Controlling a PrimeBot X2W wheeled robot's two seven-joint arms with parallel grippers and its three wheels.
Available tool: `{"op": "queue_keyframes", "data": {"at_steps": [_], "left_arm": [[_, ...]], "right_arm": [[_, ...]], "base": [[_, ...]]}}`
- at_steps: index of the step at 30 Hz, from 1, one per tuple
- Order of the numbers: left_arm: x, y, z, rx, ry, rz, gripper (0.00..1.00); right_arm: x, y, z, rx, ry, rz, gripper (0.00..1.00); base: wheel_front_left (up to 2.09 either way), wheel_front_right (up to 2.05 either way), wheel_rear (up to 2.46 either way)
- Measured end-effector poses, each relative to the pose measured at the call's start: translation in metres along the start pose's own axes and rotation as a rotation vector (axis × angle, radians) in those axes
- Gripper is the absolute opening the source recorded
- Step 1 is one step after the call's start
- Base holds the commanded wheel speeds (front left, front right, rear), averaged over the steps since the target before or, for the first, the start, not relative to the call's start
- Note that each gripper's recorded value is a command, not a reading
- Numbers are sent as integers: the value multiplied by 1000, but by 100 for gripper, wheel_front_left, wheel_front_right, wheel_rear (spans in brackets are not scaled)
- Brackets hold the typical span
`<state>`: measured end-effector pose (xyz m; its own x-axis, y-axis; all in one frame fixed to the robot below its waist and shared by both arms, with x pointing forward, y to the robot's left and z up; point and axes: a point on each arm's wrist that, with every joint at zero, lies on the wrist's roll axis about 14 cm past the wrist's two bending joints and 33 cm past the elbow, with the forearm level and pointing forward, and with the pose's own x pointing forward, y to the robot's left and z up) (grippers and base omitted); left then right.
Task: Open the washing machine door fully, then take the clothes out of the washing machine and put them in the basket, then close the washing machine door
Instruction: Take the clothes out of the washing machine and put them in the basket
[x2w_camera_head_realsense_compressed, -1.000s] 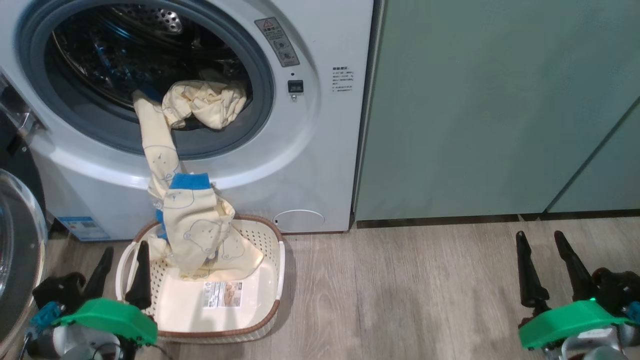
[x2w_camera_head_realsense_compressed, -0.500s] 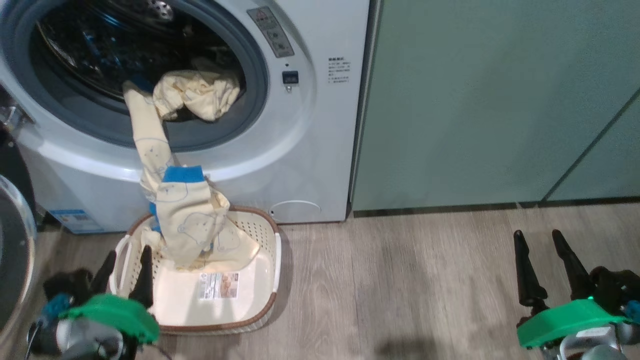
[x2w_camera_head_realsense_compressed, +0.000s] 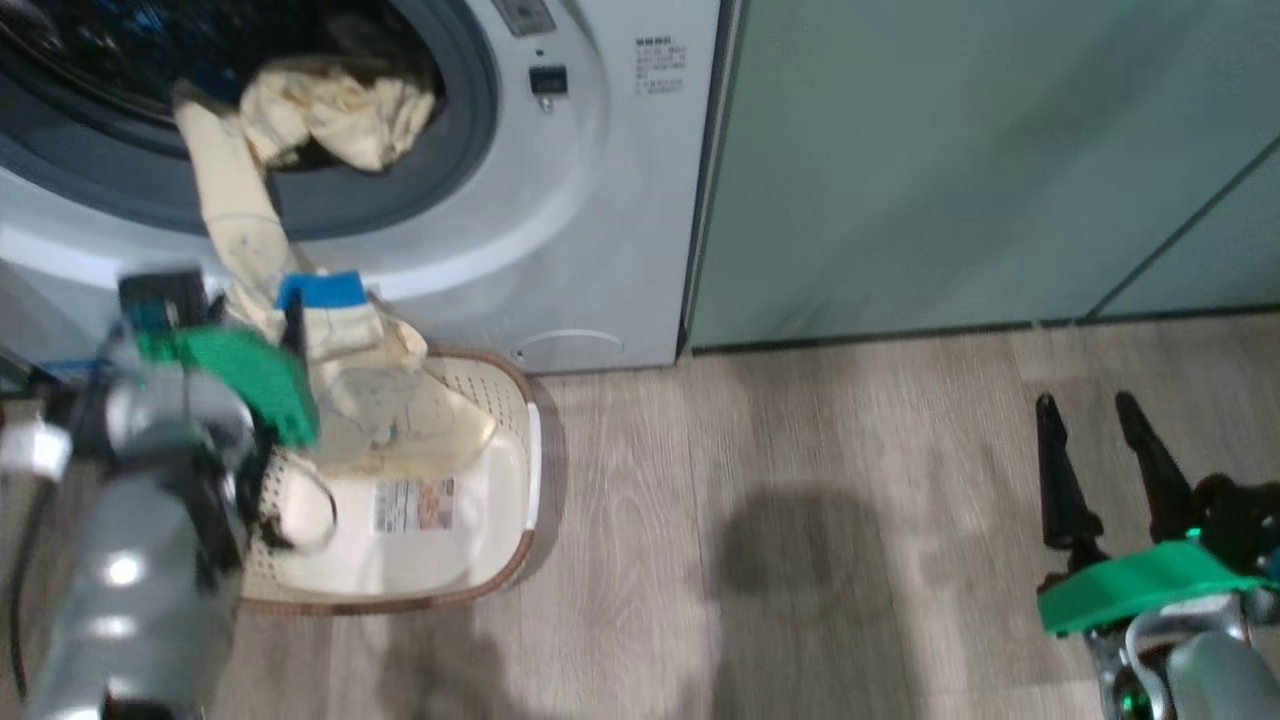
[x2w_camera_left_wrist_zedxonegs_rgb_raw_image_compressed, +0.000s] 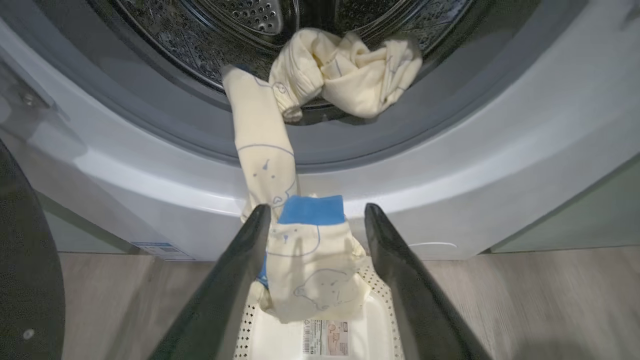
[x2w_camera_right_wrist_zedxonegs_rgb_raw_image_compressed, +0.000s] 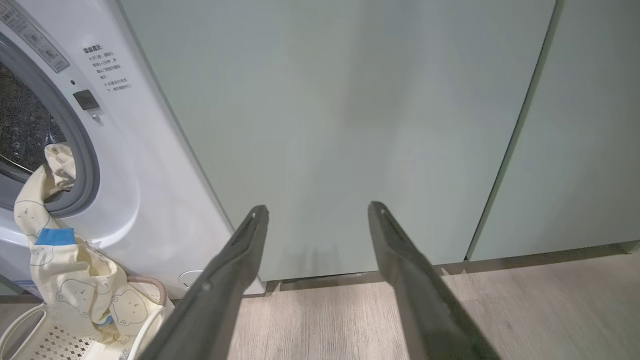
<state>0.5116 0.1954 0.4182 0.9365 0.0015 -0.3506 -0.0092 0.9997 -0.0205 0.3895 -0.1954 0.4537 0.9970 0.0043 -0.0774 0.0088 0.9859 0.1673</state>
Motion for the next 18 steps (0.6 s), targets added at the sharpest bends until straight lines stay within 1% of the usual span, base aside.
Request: {"op": "queue_keyframes", "data": {"at_steps": [9,12,18], "left_arm": [[71,3,35,55,30,63,100],[98,6,34,79,66,98,100],[125,6,26,127,120,123,100]], "right_arm": [[25,-11,-14,-14,33,-23,100],[34,-17,-23,-22,54,-37,100],[45,-23,-35,-31,80,-48,100]], "base": [[0,0,0],[0,0,0],[0,0,0]]}}
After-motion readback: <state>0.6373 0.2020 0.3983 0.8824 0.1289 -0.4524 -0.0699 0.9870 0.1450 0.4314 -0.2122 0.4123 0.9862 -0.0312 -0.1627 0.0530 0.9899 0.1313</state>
